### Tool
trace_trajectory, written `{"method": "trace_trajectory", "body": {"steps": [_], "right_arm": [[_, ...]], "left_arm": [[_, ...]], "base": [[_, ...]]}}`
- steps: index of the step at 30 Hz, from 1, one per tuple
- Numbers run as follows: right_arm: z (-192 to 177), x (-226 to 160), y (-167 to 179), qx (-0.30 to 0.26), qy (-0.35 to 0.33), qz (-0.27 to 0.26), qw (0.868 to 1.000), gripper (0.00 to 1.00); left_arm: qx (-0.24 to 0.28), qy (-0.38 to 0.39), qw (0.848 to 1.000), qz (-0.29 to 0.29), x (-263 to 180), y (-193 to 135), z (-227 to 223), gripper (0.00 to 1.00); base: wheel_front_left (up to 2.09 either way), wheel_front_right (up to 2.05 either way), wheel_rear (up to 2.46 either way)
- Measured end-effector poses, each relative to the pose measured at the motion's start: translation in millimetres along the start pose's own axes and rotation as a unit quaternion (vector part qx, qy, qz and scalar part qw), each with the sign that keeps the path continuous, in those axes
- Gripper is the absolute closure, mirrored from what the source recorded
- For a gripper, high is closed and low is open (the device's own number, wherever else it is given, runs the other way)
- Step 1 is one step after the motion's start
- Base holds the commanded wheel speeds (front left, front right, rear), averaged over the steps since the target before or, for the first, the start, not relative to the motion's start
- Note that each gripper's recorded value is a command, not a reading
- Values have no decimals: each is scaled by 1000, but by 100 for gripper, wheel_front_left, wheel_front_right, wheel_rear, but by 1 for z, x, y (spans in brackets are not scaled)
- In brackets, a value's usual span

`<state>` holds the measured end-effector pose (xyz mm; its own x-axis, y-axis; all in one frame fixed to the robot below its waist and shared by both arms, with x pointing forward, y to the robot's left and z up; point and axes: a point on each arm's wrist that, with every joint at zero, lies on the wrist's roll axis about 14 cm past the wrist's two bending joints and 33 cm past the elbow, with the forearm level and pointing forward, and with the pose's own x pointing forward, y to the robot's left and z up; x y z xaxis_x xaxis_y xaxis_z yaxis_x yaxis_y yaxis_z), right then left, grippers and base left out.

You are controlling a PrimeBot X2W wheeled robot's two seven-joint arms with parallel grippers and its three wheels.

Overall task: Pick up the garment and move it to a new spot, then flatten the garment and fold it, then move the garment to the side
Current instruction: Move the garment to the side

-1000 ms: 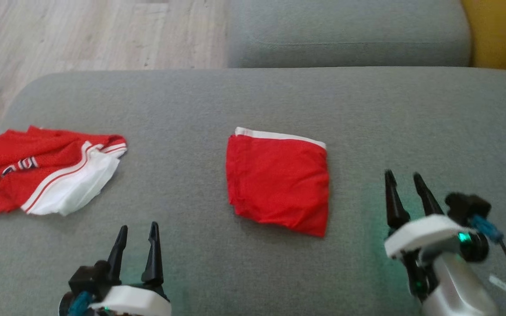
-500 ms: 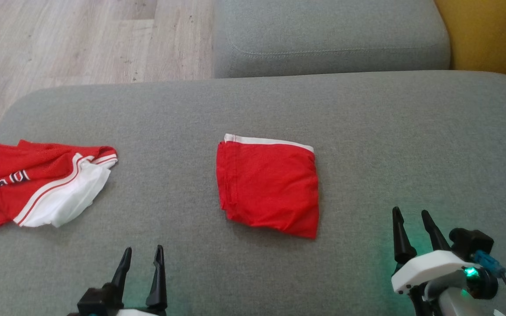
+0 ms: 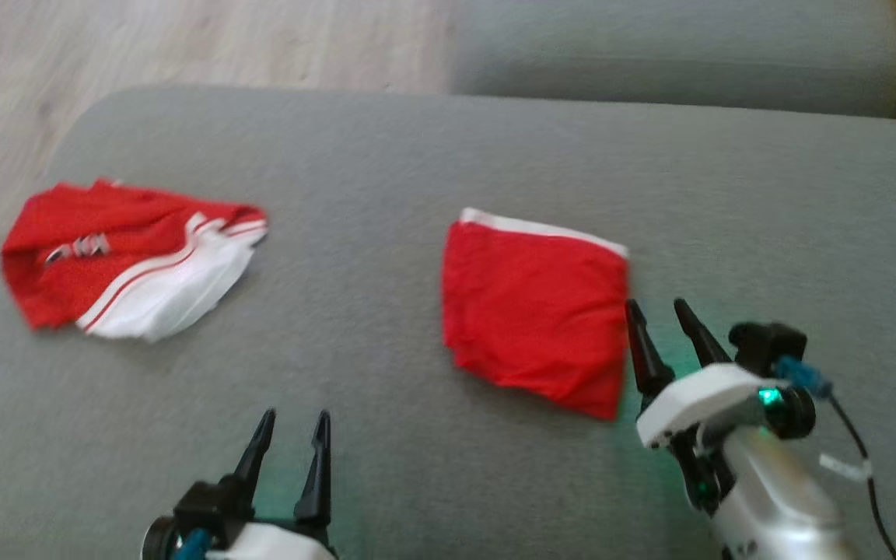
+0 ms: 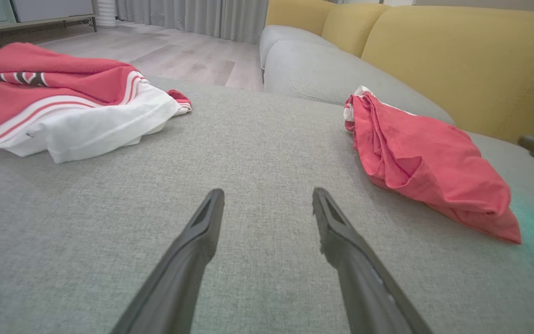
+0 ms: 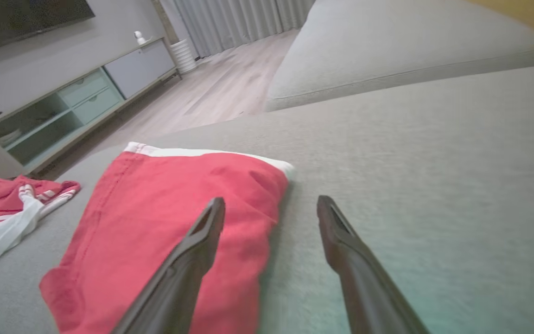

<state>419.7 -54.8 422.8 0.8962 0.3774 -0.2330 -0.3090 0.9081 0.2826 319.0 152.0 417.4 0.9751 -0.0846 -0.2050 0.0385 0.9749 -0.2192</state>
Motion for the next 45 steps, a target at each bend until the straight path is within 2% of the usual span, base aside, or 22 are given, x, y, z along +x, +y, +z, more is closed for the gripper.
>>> {"method": "trace_trajectory", "body": {"steps": [6,7,8,9,12,17,24,30,34,36,42,45], "right_arm": [[-43,22,8,23,81,7,996,0],[-50,24,8,21,94,8,995,35],[-52,27,9,20,97,9,995,89],[-51,31,8,22,96,10,995,100],[-41,39,7,29,82,9,996,100],[-33,29,-10,41,63,-15,997,100],[-25,-18,-55,47,34,-79,995,100],[-13,-67,-98,68,-4,-150,986,100],[-16,-107,-124,87,-20,-208,974,100],[-17,-133,-140,94,-31,-244,965,100],[-10,-158,-165,92,-48,-292,951,100],[-1,-147,-171,67,-42,-287,955,100]], "left_arm": [[-17,20,999,43,-8,23,-13,0],[-18,25,998,48,-9,26,-15,0],[-19,28,998,53,-10,28,-17,0],[-19,31,998,56,-10,30,-19,0],[-19,39,997,57,-8,31,-23,0],[-16,43,999,28,3,17,-24,0],[-1,46,996,-78,35,-41,-22,0],[17,40,981,-191,69,-114,-15,0],[22,50,964,-261,76,-161,-22,0],[25,62,950,-304,74,-191,-30,0],[26,80,935,-343,74,-217,-45,0],[22,84,939,-334,77,-210,-48,0]], "base": [[0,0,0],[0,0,0],[0,0,0],[0,0,0],[0,0,0],[0,0,0],[0,0,0],[0,0,0],[0,0,0],[0,0,0],[0,0,0],[0,0,0]]}}
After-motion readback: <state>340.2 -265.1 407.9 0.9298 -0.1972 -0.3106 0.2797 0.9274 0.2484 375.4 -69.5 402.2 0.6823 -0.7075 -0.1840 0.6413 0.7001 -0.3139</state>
